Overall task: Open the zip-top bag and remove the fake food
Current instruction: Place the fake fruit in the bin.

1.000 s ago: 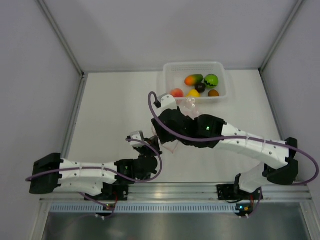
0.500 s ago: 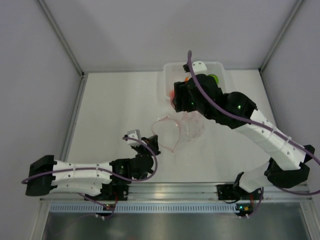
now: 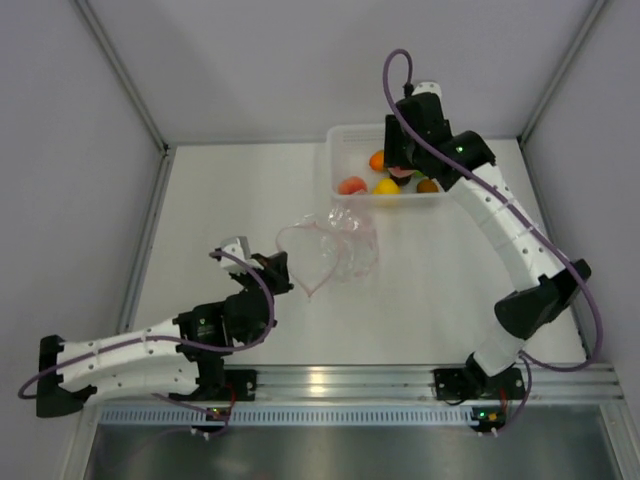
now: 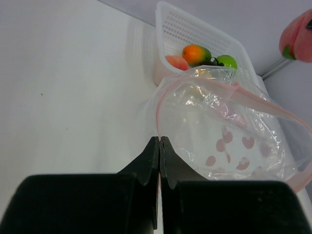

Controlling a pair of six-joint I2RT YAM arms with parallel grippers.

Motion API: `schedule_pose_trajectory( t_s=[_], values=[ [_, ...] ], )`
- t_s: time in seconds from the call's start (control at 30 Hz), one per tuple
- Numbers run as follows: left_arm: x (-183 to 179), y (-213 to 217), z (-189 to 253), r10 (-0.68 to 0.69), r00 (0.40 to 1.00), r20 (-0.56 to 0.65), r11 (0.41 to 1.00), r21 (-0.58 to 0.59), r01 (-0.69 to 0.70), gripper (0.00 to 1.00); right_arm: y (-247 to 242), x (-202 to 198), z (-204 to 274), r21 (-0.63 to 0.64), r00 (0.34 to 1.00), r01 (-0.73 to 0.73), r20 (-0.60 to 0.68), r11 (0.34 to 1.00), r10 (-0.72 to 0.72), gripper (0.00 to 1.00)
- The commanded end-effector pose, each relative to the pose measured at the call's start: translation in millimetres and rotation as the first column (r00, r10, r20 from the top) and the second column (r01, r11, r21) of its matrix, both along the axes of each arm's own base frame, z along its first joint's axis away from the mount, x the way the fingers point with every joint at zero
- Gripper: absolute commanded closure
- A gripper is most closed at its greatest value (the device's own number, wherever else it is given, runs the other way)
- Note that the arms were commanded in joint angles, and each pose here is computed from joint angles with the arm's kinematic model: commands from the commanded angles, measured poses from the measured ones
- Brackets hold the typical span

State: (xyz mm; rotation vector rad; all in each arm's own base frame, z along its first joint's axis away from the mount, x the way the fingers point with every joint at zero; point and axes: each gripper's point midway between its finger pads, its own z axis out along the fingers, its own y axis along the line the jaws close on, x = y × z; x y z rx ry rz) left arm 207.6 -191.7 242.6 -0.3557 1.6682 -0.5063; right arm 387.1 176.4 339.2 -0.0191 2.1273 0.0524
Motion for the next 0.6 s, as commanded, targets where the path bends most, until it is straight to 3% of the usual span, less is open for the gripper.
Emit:
schedule_pose_trajectory(
  t_s=[0.0,0.23,0.27,0.43,0.47,0.53,0.57],
  values=[
    [8,26,28,0.013,1.0,0.003,0.995,0.098,-0.014,1.0,-1,38,4,0.014,0.999,0.009,0.048,1.0,-0.009,1.0],
    [26,80,71,0.179,0.983,0.04,0.95,0.254,-0.184,1.0,-13,94,-35,-0.037,0.999,0.029,0.035,0.999,-0.028,1.0],
    [28,90,70,0.218,0.975,0.038,0.923,0.316,-0.219,1.0,-7,104,-45,-0.04,1.0,0.018,0.021,0.999,-0.017,1.0],
    [28,130,98,0.381,0.92,0.093,0.836,0.39,-0.386,1.0,23,138,-75,0.011,0.997,-0.069,0.025,0.998,0.068,1.0],
    [29,134,100,0.397,0.913,0.099,0.804,0.442,-0.398,1.0,31,147,-87,0.025,0.997,-0.081,0.012,0.996,0.081,0.92],
    [35,144,107,0.429,0.898,0.103,0.753,0.509,-0.418,1.0,42,159,-93,0.051,0.995,-0.097,0.036,0.994,0.095,0.9],
    [41,142,103,0.422,0.902,0.096,0.701,0.597,-0.391,1.0,45,168,-107,0.051,0.995,-0.096,0.024,0.994,0.095,0.9]
  ],
)
